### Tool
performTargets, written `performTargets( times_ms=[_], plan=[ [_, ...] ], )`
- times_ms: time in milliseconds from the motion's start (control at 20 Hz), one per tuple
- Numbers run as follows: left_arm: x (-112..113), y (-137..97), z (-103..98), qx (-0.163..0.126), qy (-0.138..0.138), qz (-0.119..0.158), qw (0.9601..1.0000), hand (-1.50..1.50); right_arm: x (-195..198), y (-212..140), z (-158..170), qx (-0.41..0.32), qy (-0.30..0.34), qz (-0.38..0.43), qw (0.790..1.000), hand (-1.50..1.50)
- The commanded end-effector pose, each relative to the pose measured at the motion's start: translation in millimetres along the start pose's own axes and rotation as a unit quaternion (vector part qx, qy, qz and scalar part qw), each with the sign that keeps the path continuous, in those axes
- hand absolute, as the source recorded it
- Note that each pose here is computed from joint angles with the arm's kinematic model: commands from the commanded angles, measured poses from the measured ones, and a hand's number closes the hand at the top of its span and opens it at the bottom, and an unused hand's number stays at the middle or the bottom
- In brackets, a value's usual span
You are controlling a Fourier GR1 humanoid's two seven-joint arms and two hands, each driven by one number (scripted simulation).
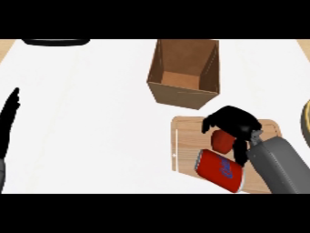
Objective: Pick the bell pepper from the cutting board and place it in the cardboard box
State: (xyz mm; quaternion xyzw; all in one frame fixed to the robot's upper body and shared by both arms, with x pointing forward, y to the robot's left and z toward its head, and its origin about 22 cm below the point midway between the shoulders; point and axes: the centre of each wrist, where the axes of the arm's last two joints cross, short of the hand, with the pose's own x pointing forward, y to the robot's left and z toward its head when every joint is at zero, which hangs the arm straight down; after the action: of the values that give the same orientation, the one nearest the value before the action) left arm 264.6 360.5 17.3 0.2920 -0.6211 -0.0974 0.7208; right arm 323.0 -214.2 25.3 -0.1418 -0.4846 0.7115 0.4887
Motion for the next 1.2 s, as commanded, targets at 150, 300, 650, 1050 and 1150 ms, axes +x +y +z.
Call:
performTargets(
  times_ms=[150, 300, 650, 1050, 1150],
  plan=[
    [-6, -8, 1, -0.003, 0.006, -0.002, 1.0, 0.0, -5, 13, -26, -0.09, -0.005, 0.028, 0.996, 1.5],
    [3, -4, 11, -0.004, 0.005, 0.0, 1.0, 0.0, -5, 13, -14, -0.133, 0.003, 0.05, 0.99, 1.5],
    [-31, 20, 20, 0.039, 0.056, -0.009, 0.9976, 0.0, -42, 52, 30, -0.224, 0.408, -0.137, 0.875, 1.5],
    [-30, 18, 25, 0.031, 0.045, -0.013, 0.9984, 0.0, 38, 4, 45, -0.407, 0.514, -0.104, 0.748, 1.5],
    [-31, 10, 25, 0.028, 0.041, -0.011, 0.9987, 0.0, 68, -9, 55, -0.45, 0.501, -0.063, 0.737, 1.5]
  ],
)
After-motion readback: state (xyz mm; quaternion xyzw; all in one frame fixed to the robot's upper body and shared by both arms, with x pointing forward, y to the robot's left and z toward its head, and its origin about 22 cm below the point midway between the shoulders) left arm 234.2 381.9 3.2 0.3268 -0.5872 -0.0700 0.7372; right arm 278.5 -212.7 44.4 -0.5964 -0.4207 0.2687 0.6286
